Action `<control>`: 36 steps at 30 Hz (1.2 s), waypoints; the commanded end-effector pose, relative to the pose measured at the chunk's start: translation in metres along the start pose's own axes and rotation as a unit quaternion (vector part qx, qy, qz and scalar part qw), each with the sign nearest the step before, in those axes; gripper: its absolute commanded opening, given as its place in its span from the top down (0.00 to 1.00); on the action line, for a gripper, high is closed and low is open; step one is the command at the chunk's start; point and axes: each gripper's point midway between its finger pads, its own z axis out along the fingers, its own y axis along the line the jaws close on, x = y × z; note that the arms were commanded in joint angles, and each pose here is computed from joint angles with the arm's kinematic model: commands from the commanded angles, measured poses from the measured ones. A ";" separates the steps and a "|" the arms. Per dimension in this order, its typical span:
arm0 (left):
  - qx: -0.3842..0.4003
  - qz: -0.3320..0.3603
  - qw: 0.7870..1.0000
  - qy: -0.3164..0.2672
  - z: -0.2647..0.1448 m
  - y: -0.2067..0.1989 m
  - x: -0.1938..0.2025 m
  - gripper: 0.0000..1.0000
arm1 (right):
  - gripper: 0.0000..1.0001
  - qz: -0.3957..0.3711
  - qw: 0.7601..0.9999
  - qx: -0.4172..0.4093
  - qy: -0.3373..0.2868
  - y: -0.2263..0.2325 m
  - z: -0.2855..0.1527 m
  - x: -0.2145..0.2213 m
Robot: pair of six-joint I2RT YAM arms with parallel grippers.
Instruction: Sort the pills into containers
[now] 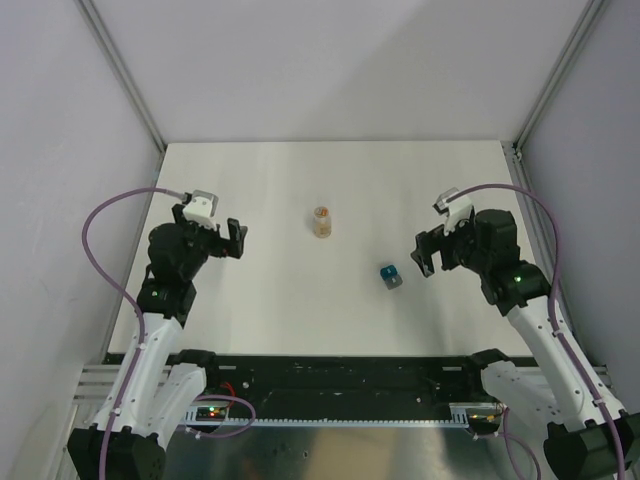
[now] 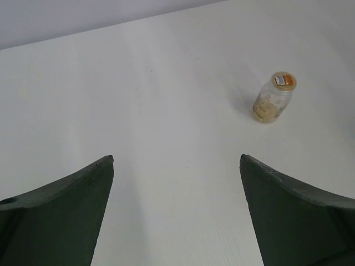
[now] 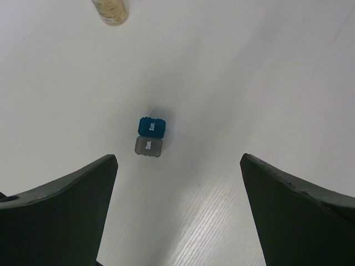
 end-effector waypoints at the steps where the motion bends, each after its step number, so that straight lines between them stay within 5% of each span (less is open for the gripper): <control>1: 0.029 0.015 0.999 -0.015 -0.003 -0.010 -0.017 0.02 | 0.00 -0.031 0.999 0.003 -0.006 0.002 0.002 -0.004; 17: 0.147 0.017 0.988 0.032 0.064 -0.071 0.002 0.02 | 0.00 -0.072 0.997 -0.008 0.011 0.009 0.030 -0.003; 36: 0.179 -0.042 0.977 0.110 0.148 -0.117 0.024 0.02 | 0.01 -0.054 0.992 -0.071 0.088 0.030 0.057 0.047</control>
